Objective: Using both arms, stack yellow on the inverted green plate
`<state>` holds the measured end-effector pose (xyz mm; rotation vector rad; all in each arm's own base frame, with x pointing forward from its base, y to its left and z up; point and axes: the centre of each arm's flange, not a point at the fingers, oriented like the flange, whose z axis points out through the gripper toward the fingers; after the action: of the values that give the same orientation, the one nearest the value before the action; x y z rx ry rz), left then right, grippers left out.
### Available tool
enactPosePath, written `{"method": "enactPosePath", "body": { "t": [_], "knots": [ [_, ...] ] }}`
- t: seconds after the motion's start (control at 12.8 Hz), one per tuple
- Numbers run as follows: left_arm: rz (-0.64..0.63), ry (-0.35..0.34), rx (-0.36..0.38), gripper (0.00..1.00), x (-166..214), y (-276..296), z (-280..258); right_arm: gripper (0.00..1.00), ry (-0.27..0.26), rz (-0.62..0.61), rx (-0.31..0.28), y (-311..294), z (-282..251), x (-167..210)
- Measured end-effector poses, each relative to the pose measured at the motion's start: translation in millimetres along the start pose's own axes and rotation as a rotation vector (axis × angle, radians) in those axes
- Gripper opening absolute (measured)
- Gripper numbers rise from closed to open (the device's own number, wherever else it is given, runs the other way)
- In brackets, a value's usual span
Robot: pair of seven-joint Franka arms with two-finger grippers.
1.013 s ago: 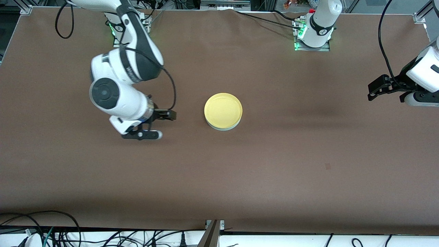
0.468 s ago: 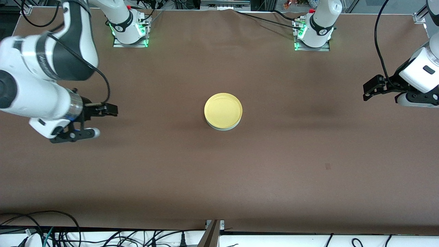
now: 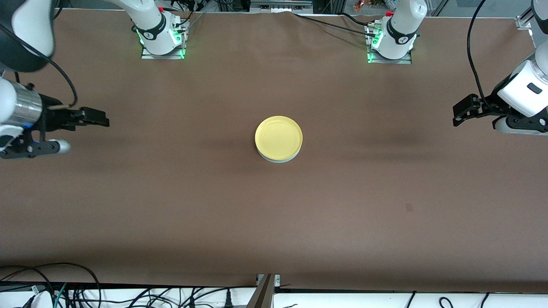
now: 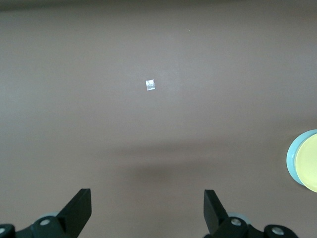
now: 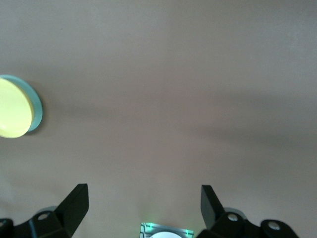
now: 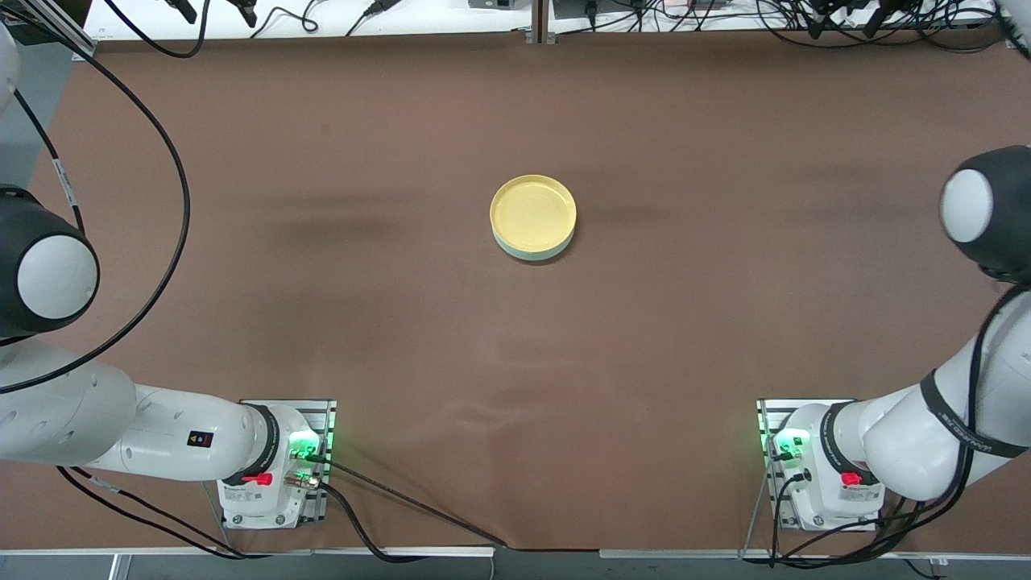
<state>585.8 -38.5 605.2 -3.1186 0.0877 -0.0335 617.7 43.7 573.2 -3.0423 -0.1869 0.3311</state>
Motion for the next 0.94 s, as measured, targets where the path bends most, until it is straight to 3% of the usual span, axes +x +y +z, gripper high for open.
{"method": "enactPosePath", "body": {
  "t": [0.16,0.47,0.7,0.94],
  "knots": [
    [0.000,0.000,0.000,1.00,0,0,0,1.00,0.028,-0.024,-0.077,6,-27,-22],
    [0.000,-0.001,0.000,1.00,0,0,1,1.00,0.093,0.001,-0.076,28,-69,-74],
    [0.001,-0.002,0.000,1.00,1,0,1,1.00,0.073,0.005,-0.059,51,-62,-90],
    [0.001,-0.003,0.000,1.00,1,0,2,1.00,0.042,-0.021,-0.060,38,-47,-78]
  ]
}}
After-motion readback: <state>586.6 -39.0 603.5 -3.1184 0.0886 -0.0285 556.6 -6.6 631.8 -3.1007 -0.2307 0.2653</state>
